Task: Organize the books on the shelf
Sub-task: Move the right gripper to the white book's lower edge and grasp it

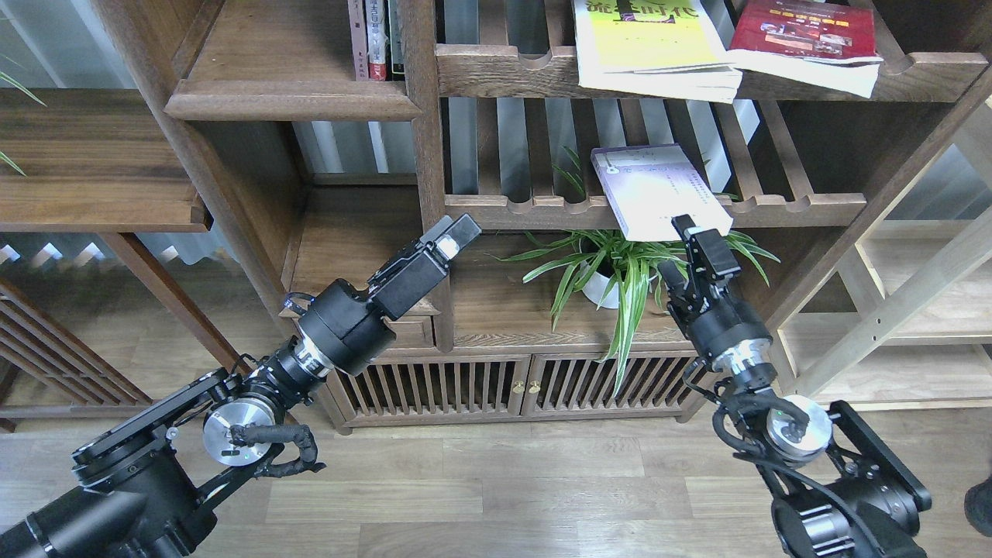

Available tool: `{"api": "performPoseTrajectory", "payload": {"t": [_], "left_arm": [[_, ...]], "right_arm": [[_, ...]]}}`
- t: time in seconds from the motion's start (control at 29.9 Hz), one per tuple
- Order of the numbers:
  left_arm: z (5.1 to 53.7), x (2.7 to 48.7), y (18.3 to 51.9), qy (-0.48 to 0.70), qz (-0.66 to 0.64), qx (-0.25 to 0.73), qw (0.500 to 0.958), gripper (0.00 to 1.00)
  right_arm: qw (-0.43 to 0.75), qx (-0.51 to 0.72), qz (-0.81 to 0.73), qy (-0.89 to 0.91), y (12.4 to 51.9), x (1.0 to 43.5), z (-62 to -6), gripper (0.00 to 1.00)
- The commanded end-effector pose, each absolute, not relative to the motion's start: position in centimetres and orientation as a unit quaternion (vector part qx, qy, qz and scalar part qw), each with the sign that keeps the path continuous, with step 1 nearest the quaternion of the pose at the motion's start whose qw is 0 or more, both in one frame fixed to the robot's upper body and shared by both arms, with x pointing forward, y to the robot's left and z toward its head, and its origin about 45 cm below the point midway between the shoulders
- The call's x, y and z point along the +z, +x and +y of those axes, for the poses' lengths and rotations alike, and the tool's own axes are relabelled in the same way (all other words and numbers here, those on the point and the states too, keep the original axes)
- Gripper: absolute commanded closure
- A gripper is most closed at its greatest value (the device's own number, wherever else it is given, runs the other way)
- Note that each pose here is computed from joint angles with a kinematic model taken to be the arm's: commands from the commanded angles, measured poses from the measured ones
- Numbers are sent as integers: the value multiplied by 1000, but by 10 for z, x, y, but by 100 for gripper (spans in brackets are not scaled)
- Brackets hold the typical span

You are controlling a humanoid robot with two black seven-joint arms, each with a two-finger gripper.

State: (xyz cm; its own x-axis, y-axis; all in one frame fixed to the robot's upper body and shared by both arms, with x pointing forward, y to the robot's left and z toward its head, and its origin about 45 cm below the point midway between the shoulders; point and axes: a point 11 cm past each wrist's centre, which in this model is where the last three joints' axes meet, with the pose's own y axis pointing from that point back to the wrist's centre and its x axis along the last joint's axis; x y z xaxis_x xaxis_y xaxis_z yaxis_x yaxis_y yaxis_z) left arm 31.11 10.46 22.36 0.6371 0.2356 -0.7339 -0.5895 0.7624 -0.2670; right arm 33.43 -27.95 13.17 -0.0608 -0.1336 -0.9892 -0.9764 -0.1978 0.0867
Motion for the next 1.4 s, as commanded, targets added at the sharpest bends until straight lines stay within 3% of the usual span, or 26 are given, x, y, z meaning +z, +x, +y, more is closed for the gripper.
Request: {"api": "performPoseTrajectory", "payload": {"t": [0.0, 0.27, 0.47, 0.77, 1.17, 1.37], "left_arm": [[103, 223, 309, -239, 341, 234, 879, 0], [99, 221, 306, -228, 327, 229, 888, 0], [100, 217, 305, -227, 332, 233, 886, 0], [101, 216, 305, -226, 331, 235, 885, 0], [103, 211, 302, -225, 337, 239, 882, 0], [103, 211, 302, -225, 337, 239, 882, 0]], "right_arm": [[398, 538, 499, -551, 344, 128, -277, 8], [400, 554, 511, -521, 369, 128, -276, 12], [407, 554, 517, -510, 379, 127, -282, 24], [401, 551, 532, -503, 388, 123, -289, 24], [398, 552, 540, -496, 393, 118, -290, 39], [396, 550, 542, -497, 397, 119, -291, 40]]}}
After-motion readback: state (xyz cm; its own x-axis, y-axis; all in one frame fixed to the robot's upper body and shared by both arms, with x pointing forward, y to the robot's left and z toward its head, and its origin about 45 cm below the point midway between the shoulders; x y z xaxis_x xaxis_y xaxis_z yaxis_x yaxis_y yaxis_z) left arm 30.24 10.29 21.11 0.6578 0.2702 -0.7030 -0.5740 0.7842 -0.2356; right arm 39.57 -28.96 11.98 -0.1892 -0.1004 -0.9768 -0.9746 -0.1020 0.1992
